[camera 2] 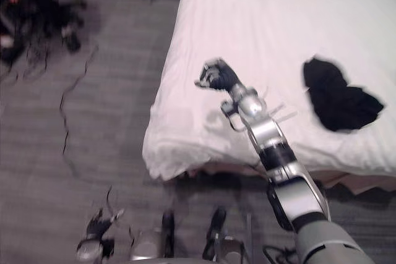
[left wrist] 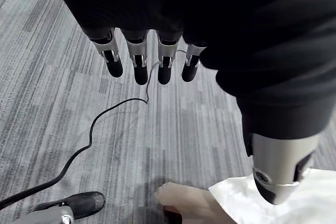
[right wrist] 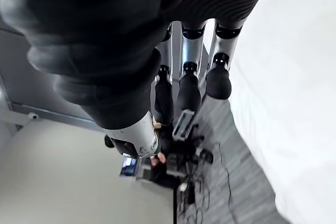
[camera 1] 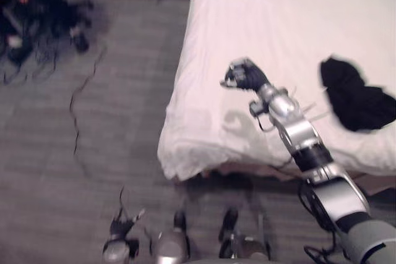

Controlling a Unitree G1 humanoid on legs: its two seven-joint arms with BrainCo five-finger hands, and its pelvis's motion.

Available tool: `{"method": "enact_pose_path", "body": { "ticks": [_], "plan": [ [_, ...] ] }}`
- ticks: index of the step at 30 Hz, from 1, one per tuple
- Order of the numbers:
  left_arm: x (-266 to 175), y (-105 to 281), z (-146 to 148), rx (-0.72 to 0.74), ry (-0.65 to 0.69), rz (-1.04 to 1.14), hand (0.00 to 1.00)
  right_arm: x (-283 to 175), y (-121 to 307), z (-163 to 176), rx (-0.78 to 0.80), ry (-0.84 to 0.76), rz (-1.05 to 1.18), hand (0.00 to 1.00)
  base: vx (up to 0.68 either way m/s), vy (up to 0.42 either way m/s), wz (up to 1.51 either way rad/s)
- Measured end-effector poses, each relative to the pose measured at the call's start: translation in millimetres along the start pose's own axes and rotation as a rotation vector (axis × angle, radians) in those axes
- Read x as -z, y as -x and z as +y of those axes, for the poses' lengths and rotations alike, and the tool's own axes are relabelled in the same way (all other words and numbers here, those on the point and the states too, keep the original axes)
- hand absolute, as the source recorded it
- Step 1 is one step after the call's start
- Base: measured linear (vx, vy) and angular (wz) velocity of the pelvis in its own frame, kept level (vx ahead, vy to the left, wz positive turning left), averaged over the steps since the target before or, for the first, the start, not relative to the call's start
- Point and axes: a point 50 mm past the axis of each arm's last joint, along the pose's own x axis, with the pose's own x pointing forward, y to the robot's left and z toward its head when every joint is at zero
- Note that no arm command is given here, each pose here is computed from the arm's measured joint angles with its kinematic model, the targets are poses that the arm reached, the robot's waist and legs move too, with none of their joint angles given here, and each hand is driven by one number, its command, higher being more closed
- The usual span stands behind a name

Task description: Tidy the bed and pick cloth on bed and put in laundry

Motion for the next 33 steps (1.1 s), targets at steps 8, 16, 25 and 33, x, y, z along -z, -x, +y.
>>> {"method": "enact_pose_path", "body": {
  "ticks": [8, 16, 25, 33],
  "plan": [
    [-83.0, -10.8, -65.6, 0.150, -0.061, -0.219, 0.00, 5.9, -10.5, 26.4, -0.018, -0.082, 0.101, 1.00, -0.08, 0.044, 0.26],
    [-91.6, -2.3, -91.7, 0.197, -0.023, -0.230, 0.00, 55.6, -3.6, 48.3, -0.044, -0.190, 0.300, 1.00, -0.05, -0.006, 0.05],
    [-69.3, -4.2, -72.1, 0.205, -0.066, -0.221, 0.00, 192.7, 132.3, 47.7, -0.051, -0.274, 0.732, 1.00, 0.07, -0.037, -0.24],
    [-41.1, -8.3, -41.0, 0.172, -0.168, -0.152, 0.00, 59.2, 112.8, 122.0, -0.518, -0.449, -0.035, 1.00, 0.15, -0.031, -0.32]
  ]
}}
